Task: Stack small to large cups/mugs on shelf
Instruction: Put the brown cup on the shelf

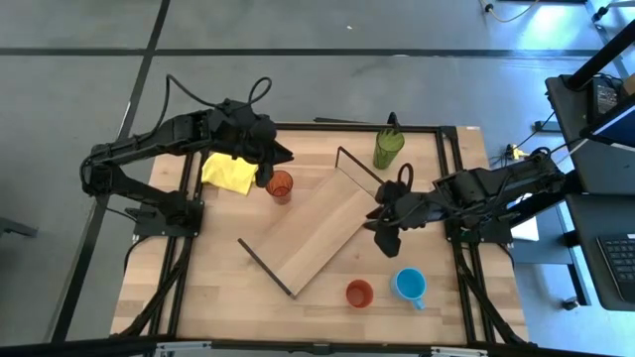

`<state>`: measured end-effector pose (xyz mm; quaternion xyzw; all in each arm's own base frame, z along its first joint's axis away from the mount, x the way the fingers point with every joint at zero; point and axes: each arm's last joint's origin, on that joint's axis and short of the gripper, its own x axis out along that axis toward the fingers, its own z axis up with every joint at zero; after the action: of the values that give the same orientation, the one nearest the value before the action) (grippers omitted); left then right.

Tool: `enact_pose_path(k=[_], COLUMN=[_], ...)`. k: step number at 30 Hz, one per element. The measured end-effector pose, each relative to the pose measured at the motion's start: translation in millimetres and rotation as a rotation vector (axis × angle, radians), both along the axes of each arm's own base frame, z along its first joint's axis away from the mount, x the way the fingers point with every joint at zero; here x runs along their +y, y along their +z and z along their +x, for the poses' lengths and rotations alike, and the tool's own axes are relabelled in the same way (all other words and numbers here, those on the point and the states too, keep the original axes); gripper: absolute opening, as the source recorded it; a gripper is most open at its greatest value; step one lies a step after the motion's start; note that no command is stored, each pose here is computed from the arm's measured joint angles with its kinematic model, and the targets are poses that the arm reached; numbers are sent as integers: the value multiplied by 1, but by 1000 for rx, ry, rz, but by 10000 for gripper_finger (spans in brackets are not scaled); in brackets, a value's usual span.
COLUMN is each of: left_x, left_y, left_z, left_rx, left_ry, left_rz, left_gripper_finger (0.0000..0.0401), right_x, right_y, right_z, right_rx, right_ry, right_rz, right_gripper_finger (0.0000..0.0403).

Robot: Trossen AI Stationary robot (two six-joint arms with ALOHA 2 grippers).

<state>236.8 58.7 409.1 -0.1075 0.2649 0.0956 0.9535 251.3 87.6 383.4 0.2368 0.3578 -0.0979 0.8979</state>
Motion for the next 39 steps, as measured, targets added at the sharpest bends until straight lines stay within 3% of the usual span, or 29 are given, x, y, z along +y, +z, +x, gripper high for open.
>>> enact_pose_path(k=[4, 7, 12, 19, 25, 29, 34, 39], left_x=[0, 0, 5, 32, 56, 66, 69, 69], left_y=[-4, -13, -42, -100, -111, -116, -139, -159], left_z=[-3, -10, -11, -15, -27, -25, -16, -1], left_rx=[49, 163, 316, 419, 432, 423, 541, 622], left_ry=[15, 61, 112, 228, 328, 318, 255, 209], left_rz=[-28, -18, 32, -34, -67, -123, -237, -249], left_gripper_finger=[51, 51, 51, 63, 105, 128, 136, 137], right_x=[0, -1, -8, -24, -43, -57, -75, -82], right_y=[2, 3, 18, 63, 93, 95, 96, 98], right_z=[1, 1, 2, -5, -24, -39, -53, -59], right_rx=[-20, -34, -86, -219, -232, -148, -105, -105], right_ry=[35, 23, 12, -57, -126, -210, -298, -327], right_rz=[-30, -99, -188, -322, -392, -420, -415, -420], right_gripper_finger=[140, 140, 140, 140, 141, 141, 141, 140])
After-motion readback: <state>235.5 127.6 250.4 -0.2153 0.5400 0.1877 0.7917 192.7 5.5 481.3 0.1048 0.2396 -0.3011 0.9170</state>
